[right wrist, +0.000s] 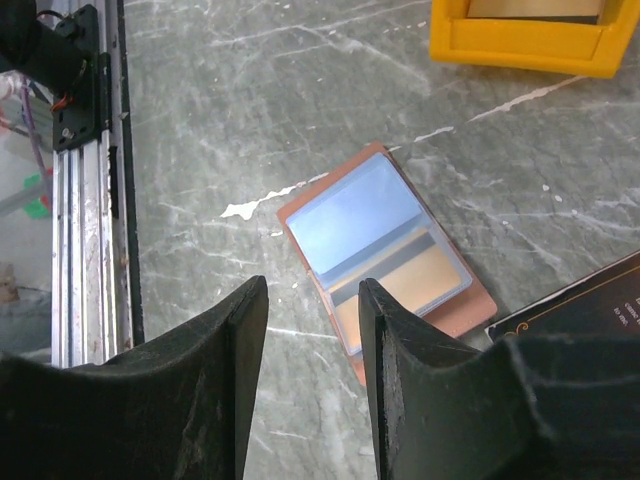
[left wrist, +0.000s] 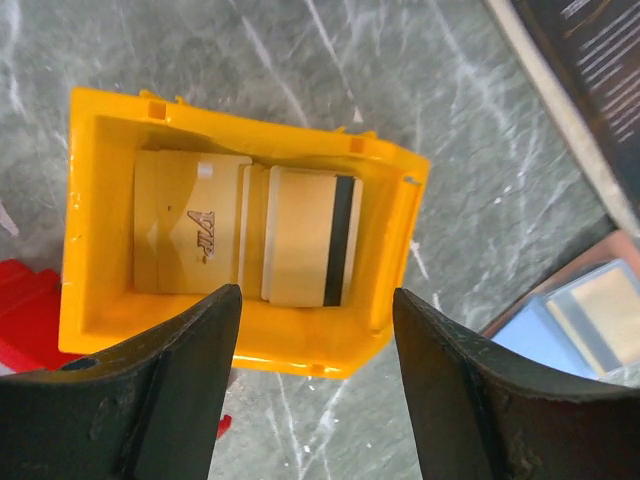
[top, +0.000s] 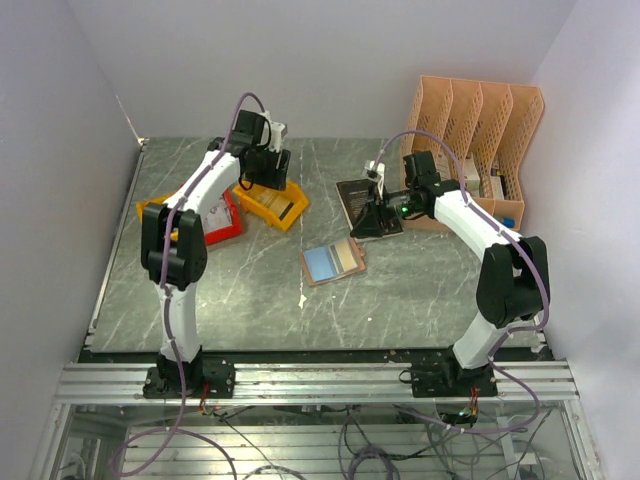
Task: Put the credit cards into the card holder
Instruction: Pick up the credit card from the storage box.
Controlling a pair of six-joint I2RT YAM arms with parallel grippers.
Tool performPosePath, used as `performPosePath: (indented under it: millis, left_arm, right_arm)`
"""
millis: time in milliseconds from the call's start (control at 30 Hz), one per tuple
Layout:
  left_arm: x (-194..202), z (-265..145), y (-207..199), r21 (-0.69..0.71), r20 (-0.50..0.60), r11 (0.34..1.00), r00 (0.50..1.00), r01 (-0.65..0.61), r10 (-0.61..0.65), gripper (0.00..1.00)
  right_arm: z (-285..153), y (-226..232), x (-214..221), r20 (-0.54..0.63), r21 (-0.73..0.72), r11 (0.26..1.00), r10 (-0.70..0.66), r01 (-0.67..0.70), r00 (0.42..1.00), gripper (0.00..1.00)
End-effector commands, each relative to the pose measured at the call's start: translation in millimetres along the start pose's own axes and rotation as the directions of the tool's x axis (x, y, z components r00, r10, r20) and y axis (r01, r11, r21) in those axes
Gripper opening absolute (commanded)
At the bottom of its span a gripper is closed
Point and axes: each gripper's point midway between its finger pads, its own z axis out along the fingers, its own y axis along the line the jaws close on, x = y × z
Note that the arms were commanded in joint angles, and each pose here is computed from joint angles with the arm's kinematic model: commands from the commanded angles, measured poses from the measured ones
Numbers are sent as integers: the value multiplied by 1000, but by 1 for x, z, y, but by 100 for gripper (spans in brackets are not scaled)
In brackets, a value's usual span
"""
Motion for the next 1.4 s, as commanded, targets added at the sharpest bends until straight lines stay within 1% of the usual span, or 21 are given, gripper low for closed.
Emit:
performPosePath:
  millis: [0, 100, 233, 367, 500, 633, 733, 1067, 1267, 1367]
  left_arm:
    - [19, 7, -5, 113, -115, 993, 993, -18, 31, 73]
    - [13, 20, -6, 152, -94, 988, 995, -13, 27, 73]
    - [17, 43, -8, 196, -119, 981, 992, -10, 34, 72]
    - [25, 61, -2, 188, -156, 982, 987, -6, 36, 71]
    - [29, 70, 3, 176, -172, 984, 984, -13, 44, 65]
    - [33, 77, 11, 151, -180, 988, 982, -29, 56, 66]
    - [42, 86, 13, 161, -202, 987, 978, -24, 57, 65]
    - [55, 90, 9, 187, -232, 982, 971, -7, 52, 64]
    - [52, 82, -8, 272, -227, 962, 973, 25, 39, 55]
    - [51, 78, -12, 289, -227, 957, 973, 33, 35, 52]
  right_arm:
    - [-4, -4, -1, -16, 20, 1000, -10, 11, 1000, 41]
    - [-3, -7, 4, -25, 25, 1000, 7, -6, 1000, 41]
    - [-1, -9, 7, -35, 27, 1000, 17, -16, 999, 40]
    - [-2, -10, 7, -34, 31, 999, 13, -12, 999, 40]
    - [-1, -11, 9, -41, 28, 999, 20, -19, 999, 40]
    - [0, -11, 11, -43, 24, 999, 23, -22, 999, 40]
    - [0, -11, 11, -46, 24, 999, 23, -22, 999, 40]
    - [1, -12, 12, -48, 21, 999, 25, -24, 999, 40]
    - [1, -12, 12, -49, 23, 999, 25, -24, 999, 40]
    - [1, -12, 12, -48, 23, 999, 23, -22, 999, 40]
